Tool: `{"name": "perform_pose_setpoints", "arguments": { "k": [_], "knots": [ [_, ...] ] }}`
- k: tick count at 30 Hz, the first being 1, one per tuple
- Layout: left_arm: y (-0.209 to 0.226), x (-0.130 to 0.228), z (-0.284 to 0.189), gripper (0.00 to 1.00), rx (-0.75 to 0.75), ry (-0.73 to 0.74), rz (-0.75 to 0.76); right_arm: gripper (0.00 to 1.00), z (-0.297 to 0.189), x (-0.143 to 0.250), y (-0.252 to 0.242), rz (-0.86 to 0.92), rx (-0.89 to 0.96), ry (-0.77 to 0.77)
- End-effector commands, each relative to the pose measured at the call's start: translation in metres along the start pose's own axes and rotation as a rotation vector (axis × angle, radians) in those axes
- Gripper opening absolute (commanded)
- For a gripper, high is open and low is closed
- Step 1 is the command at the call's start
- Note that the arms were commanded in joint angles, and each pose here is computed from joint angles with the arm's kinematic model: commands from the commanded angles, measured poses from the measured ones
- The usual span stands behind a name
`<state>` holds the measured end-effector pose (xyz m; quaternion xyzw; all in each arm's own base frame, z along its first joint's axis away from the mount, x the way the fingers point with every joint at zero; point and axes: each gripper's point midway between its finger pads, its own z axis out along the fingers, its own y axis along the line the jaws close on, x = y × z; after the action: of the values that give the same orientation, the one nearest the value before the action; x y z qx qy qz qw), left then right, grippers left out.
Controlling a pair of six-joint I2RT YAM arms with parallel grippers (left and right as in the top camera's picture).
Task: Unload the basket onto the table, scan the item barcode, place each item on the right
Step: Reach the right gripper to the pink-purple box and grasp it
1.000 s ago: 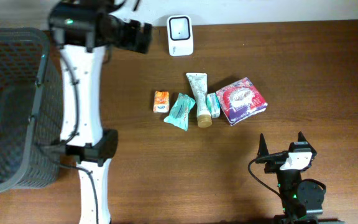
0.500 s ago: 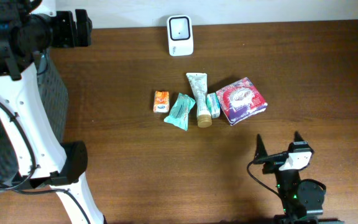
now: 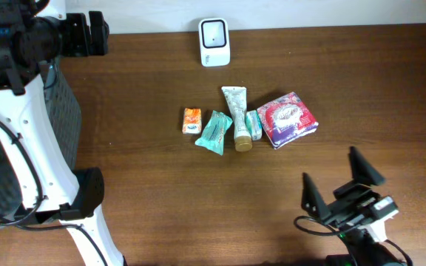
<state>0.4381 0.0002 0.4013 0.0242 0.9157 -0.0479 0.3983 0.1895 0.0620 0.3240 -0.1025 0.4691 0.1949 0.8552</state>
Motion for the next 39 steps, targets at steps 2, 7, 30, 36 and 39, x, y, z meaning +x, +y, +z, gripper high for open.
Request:
{"name": "perform_pose_setpoints", "arguments": {
  "k": [2,7,30,36,39],
  "knots": [
    [-0.001,0.000,-0.001,0.99,0.008,0.001,-0.012,0.99,0.018,-0.046,-0.009,-0.130,0.075,-0.043],
    [-0.001,0.000,-0.001,0.99,0.009,0.001,-0.012,0.99,0.067,-0.064,-0.023,-0.110,0.092,0.080],
    [-0.001,0.000,-0.001,0.99,0.008,0.001,-0.012,0.98,0.108,0.189,-0.129,0.483,0.107,1.503],
    [-0.001,0.000,-0.001,0.99,0.008,0.001,-0.012,0.93,0.091,0.247,-0.160,0.480,0.179,1.591],
    [-0.001,0.000,-0.001,0.99,0.008,0.001,-0.012,0.86,0.076,0.272,-0.169,0.473,0.206,1.652]
  ]
}}
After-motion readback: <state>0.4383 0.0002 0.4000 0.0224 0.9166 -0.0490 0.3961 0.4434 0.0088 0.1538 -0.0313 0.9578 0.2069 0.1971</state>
